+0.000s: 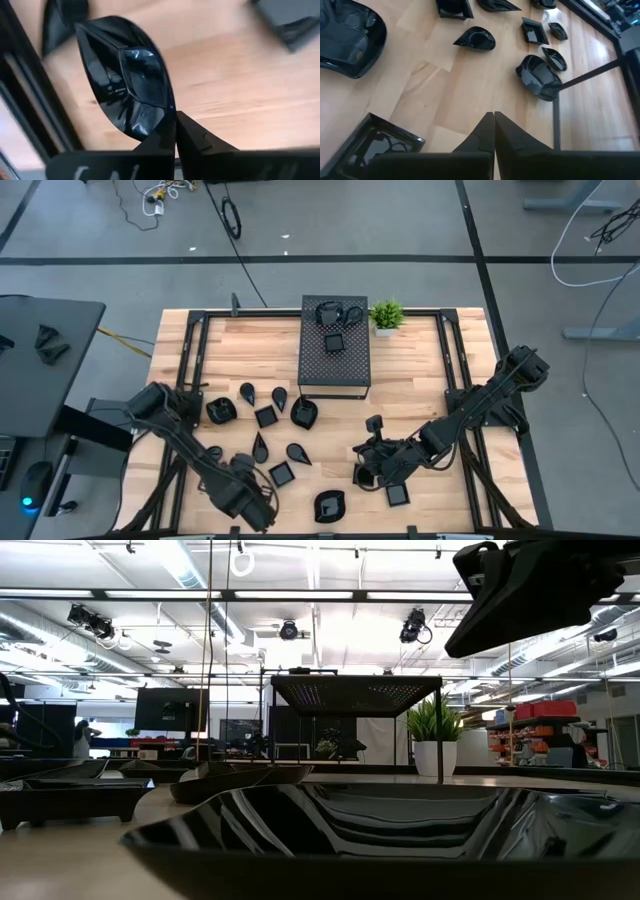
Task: Pick & Place Mini shaped plates
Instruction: Stack the black leaf-shaped plate on top of the black leaf-shaped plate on the shelf
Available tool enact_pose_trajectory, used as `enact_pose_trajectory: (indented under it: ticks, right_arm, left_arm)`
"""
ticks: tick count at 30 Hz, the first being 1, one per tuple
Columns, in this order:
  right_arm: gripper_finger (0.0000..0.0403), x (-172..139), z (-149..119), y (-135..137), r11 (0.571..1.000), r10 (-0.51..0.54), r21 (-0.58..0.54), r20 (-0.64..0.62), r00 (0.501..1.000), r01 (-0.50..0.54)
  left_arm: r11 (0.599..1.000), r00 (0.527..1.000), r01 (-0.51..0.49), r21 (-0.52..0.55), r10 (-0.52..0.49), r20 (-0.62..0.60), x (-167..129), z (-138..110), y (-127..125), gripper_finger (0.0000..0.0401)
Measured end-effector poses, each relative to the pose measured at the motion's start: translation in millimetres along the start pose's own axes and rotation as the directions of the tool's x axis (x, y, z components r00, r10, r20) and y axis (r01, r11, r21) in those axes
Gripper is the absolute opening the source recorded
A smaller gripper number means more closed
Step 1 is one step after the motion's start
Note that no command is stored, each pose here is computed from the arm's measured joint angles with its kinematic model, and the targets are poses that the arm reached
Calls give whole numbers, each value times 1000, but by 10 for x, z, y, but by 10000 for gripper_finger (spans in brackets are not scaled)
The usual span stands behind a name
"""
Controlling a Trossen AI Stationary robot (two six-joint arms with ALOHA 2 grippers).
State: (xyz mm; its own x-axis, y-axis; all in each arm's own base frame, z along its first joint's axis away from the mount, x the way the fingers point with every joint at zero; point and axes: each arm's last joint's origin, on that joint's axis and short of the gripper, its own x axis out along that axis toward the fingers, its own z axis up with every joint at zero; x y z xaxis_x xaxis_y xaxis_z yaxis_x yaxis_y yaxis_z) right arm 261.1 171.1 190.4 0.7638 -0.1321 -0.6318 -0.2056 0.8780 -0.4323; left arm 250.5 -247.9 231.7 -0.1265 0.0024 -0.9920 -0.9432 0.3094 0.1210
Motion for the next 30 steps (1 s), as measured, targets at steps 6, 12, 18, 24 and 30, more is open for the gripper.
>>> enact_pose_trajectory:
  ticks: [6,12,18,24,30]
  right_arm:
    - [4,-217,-10,-37,999,-35,-23,-8,999,35]
    - [4,-635,-72,-117,998,-21,62,-20,1000,22]
    - [4,-931,-126,-144,987,-14,157,5,1000,13]
    - [4,-1021,-136,-76,980,-22,196,35,999,15]
    - [4,-1030,-137,-60,970,-18,244,37,999,8]
  left_arm:
    - [969,985,29,244,-69,156,-623,287,-47,4]
    - [830,899,35,557,-270,345,-1095,910,-259,4]
    - [731,814,-115,673,-319,486,-1404,1889,-352,5]
    - [528,703,-334,781,-412,579,-1614,2795,-333,4]
    - [550,659,-433,714,-348,667,-1600,3450,-142,12]
